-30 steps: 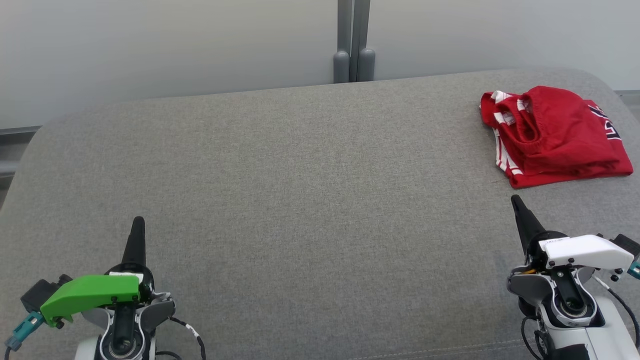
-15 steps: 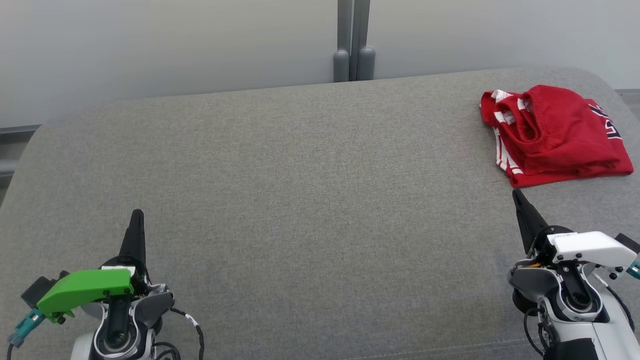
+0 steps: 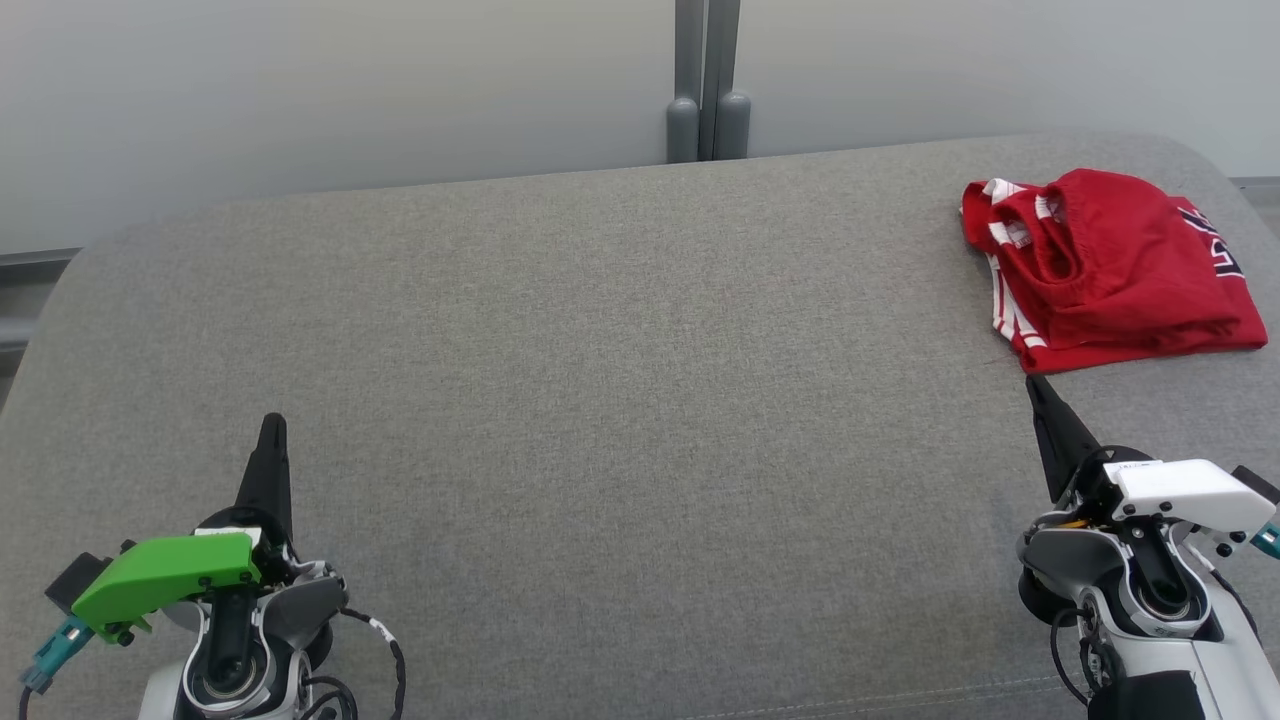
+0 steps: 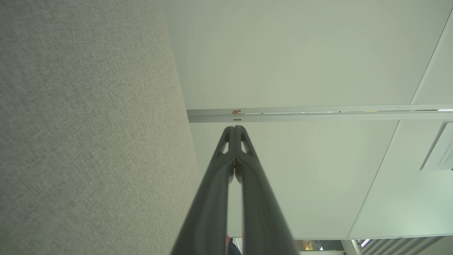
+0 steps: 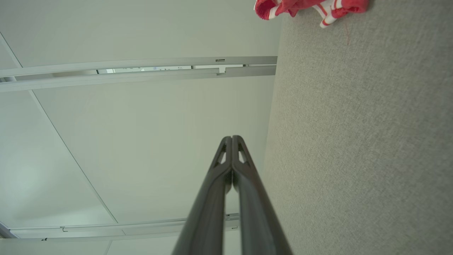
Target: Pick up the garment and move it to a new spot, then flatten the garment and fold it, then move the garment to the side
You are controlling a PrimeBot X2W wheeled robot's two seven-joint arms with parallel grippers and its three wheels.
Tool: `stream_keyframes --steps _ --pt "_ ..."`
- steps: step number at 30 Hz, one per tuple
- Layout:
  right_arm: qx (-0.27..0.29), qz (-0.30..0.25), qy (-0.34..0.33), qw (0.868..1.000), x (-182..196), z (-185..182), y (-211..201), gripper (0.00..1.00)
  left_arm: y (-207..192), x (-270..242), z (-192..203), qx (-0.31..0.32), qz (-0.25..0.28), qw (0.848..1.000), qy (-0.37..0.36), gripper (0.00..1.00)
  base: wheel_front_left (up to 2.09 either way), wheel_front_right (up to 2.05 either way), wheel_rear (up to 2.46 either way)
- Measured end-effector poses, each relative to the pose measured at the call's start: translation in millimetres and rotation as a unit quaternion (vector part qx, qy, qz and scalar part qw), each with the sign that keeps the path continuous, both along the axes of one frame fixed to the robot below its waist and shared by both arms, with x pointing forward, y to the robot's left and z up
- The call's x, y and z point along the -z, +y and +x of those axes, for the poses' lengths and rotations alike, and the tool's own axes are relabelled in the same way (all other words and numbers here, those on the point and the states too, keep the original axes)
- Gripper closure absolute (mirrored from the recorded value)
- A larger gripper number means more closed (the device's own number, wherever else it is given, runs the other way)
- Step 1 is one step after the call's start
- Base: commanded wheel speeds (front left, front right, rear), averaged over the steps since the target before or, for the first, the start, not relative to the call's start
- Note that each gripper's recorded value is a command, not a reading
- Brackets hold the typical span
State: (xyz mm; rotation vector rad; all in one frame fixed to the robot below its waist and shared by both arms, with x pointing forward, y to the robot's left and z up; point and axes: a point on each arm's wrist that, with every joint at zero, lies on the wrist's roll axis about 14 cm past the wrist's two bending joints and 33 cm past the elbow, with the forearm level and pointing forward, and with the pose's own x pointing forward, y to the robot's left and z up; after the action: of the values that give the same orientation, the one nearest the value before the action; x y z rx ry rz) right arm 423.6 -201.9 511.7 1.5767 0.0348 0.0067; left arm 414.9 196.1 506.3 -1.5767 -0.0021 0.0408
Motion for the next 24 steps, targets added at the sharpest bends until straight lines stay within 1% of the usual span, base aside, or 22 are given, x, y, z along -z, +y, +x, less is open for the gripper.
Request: stream_keyframes --steps 24 --pt "0.000 0.000 0.000 1.000 0.0 0.0 0.0 1.00 0.0 -0.1 0.1 0.000 0.000 1.000 0.000 1.00 0.00 0.00 0.00"
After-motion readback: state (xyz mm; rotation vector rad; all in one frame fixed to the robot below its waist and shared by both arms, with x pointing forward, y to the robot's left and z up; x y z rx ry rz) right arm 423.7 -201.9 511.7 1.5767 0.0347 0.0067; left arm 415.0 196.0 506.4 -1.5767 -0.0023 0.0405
